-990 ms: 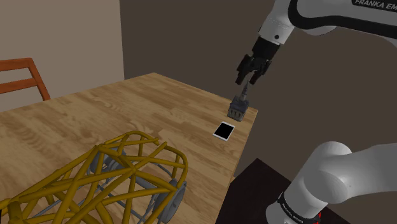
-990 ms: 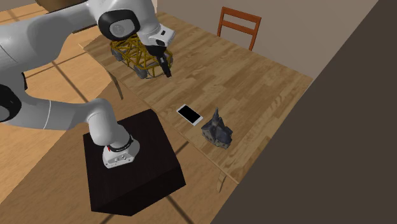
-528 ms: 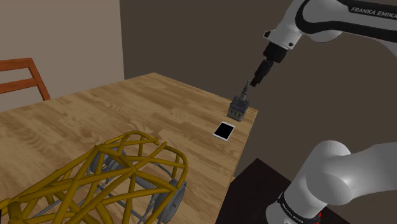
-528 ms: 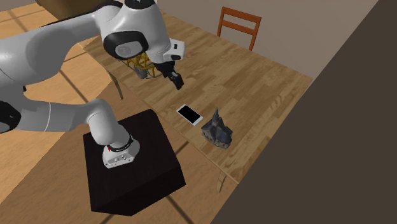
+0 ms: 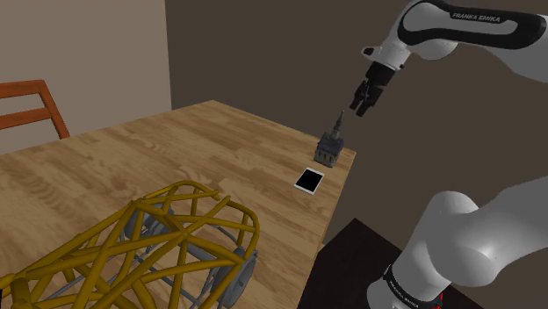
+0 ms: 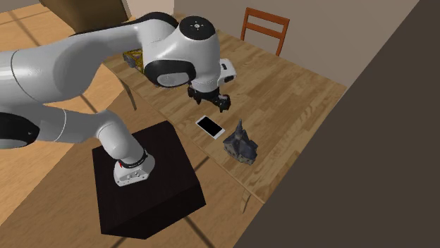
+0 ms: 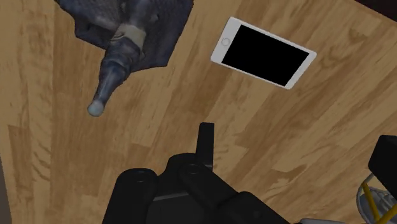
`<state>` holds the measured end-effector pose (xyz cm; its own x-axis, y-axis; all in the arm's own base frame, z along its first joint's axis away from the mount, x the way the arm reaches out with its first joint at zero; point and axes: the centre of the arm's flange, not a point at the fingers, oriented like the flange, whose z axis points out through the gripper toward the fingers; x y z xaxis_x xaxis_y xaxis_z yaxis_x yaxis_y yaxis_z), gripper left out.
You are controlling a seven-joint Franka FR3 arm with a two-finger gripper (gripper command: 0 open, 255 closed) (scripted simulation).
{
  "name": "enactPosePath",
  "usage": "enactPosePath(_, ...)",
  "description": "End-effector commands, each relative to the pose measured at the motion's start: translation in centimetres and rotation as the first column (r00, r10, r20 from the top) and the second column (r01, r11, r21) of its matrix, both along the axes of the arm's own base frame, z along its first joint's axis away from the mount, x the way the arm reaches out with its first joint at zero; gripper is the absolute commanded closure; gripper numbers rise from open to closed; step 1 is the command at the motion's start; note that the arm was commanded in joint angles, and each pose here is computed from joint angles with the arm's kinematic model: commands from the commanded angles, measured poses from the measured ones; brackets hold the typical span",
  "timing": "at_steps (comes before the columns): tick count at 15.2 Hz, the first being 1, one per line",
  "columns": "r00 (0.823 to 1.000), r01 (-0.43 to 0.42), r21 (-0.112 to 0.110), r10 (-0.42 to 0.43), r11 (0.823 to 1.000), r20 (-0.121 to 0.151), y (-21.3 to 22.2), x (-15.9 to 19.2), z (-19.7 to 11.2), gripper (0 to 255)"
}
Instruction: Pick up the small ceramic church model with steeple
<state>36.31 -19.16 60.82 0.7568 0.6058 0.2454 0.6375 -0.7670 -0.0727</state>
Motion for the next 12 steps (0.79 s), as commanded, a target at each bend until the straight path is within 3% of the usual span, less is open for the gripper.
enactPosePath(1, 0.993, -0.119, -0.002, 0.119, 0.993, 0.013, -2.3, 1.6, -0.7, 0)
enactPosePath(4, 0.96, -0.278, -0.003, 0.278, 0.961, 0.029, -5.5, 4.6, -1.2, 0)
enactPosePath(6, 0.924, -0.38, -0.005, 0.38, 0.925, 0.04, -7.3, 7.0, -1.6, 0)
enactPosePath(8, 0.877, -0.478, -0.008, 0.478, 0.878, 0.05, -8.9, 9.5, -1.9, 0)
enactPosePath(9, 0.869, -0.492, -0.009, 0.492, 0.871, 0.052, -9.1, 9.8, -1.9, 0)
enactPosePath(12, 0.869, -0.492, -0.009, 0.492, 0.871, 0.052, -9.1, 9.8, -3.5, 0)
